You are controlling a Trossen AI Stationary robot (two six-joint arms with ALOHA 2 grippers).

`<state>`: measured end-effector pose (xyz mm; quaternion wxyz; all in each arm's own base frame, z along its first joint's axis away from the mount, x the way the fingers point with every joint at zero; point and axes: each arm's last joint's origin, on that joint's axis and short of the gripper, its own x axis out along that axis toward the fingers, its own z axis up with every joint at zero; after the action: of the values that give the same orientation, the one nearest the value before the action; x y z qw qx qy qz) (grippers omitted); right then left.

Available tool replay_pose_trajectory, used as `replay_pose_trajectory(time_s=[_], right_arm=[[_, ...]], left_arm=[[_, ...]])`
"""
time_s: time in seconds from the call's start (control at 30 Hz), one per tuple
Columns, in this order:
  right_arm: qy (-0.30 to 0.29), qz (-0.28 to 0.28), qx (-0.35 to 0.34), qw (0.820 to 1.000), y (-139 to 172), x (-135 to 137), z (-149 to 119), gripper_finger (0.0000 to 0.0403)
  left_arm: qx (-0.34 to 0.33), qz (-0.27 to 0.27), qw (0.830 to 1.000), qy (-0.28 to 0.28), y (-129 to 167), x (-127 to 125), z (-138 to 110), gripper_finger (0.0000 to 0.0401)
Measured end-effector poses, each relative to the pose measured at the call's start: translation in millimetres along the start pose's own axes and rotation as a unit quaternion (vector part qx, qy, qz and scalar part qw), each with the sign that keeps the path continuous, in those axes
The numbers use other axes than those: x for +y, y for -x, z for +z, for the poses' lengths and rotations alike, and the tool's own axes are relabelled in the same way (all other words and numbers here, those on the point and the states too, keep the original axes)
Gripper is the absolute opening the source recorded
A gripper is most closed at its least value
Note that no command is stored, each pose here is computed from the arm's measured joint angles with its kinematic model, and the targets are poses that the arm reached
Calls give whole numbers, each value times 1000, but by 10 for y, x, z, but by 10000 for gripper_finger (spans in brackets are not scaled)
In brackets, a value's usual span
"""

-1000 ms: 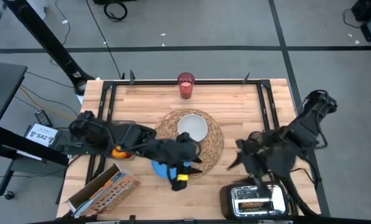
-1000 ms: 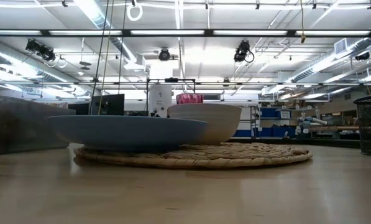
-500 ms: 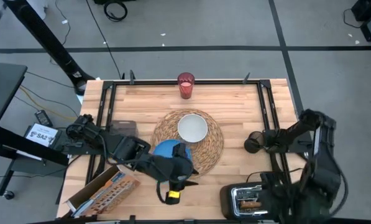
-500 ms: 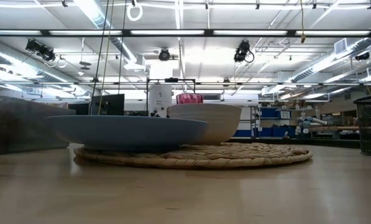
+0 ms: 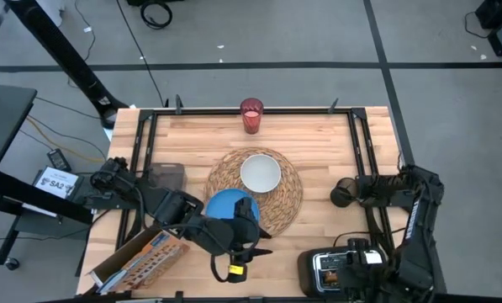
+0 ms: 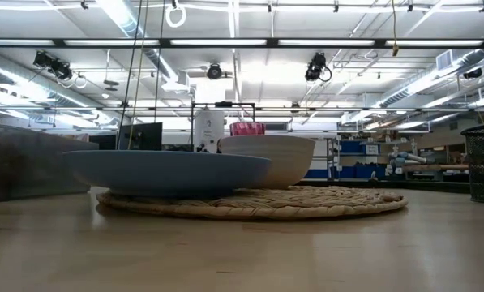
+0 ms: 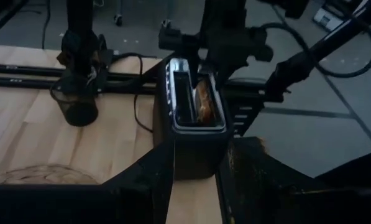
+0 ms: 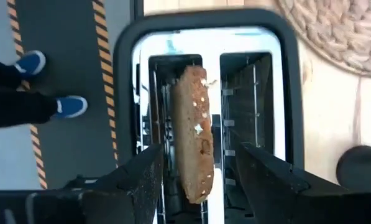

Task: Arrange a breakfast setting
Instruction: Put the toast on the plate

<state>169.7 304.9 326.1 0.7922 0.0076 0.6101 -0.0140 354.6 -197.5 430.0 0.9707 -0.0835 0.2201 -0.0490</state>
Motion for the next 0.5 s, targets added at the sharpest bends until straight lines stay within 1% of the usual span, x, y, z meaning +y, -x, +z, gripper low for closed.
replay_pose_trajectory(time_s=[0.07, 0.17, 0.27, 0.37, 0.5], right_arm=[[1, -7, 9, 1000, -57, 8, 4, 210], [9, 10, 16, 1000, -104, 38, 32, 210], [11, 7, 23, 1000, -143, 54, 37, 204], [7, 12, 21, 1000, -150, 58, 54, 190], [6, 26, 28, 999, -147, 66, 68, 158]], left_arm=[[0, 2, 1000, 1, -46, -5, -14, 158], [1, 3, 1000, 1, -62, -5, -21, 158], [0, 4, 1000, 3, -71, -7, -23, 158], [3, 5, 1000, -1, -81, -9, -34, 158], [2, 6, 1000, -7, -81, -8, -32, 158]])
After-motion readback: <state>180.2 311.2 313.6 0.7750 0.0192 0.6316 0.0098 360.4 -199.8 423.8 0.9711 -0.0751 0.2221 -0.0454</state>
